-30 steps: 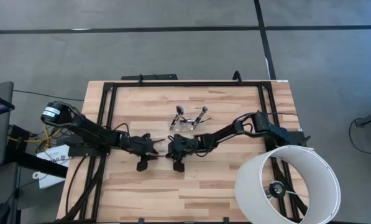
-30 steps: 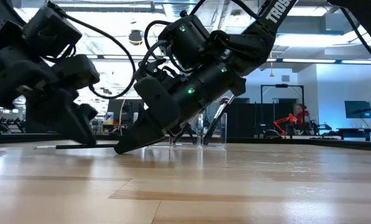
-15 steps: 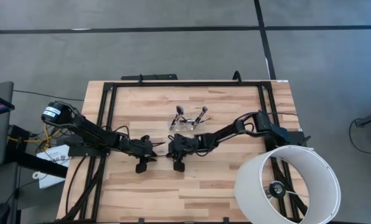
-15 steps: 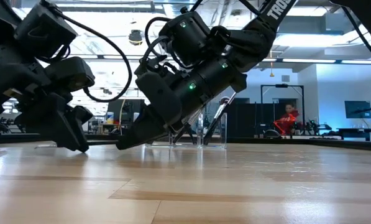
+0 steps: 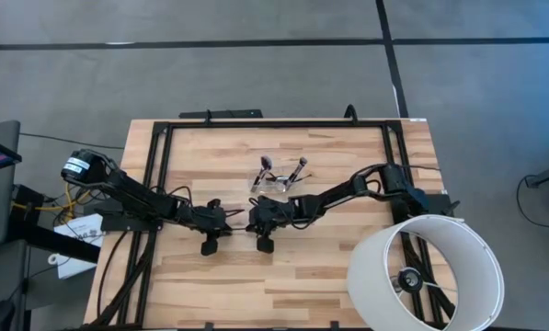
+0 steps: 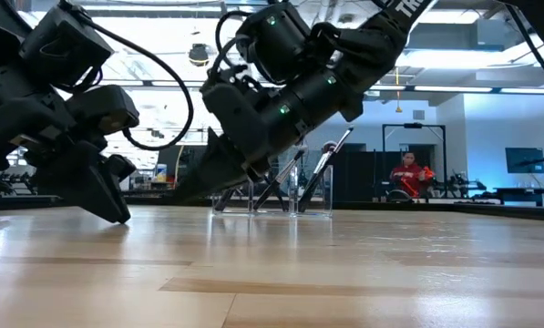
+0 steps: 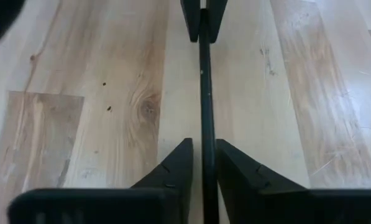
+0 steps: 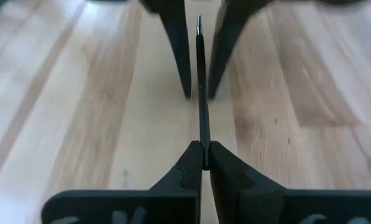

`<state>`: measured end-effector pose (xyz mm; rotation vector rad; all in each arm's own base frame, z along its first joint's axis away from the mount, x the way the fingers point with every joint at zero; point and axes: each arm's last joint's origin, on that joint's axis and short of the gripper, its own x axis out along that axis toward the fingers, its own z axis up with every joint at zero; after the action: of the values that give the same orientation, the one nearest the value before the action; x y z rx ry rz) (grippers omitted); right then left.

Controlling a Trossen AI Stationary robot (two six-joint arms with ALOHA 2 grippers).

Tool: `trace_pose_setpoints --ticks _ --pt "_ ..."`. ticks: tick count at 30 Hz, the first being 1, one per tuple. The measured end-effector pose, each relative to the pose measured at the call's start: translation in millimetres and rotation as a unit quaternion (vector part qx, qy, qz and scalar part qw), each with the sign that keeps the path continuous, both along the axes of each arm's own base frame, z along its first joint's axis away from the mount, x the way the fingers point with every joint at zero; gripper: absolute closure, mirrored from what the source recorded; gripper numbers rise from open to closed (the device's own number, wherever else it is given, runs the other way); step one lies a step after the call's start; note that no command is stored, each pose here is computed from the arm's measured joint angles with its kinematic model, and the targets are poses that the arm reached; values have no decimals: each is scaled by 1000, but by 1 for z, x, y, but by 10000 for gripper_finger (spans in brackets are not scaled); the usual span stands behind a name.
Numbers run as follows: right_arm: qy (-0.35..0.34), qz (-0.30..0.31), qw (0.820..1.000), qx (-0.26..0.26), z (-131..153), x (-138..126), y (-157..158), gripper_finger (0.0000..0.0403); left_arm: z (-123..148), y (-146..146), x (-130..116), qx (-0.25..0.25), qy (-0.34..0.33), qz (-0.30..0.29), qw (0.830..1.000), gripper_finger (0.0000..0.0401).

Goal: Put items in baskets/containers
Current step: Put the liner brush into the transparent organizer

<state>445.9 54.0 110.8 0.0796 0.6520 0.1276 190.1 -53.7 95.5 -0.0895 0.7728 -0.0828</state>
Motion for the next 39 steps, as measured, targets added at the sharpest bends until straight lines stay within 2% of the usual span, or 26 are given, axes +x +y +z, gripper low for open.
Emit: trace_pose_setpoints --ticks 6,15,22,25,29,34,39 --pt "26 0 1000 -3 -4 -3 0 396 0 0 0 3 0 3 1000 357" --pt "33 1 999 -3 -5 -4 0 396 0 0 0 2 -1 2 1000 341" --pt "31 3 999 -6 -5 -4 0 394 0 1 0 9 -2 9 1000 385" --pt "31 2 999 -6 -5 -4 -1 388 0 1 0 16 -4 16 1000 379" --pt "33 7 999 -11 -4 -4 -1 372 0 2 0 19 -5 19 1000 375" --pt "64 32 996 -50 10 -13 -2 342 7 1 5 22 -21 24 999 386" --pt "99 8 991 -84 29 -25 -5 309 19 -2 15 15 -31 20 999 372"
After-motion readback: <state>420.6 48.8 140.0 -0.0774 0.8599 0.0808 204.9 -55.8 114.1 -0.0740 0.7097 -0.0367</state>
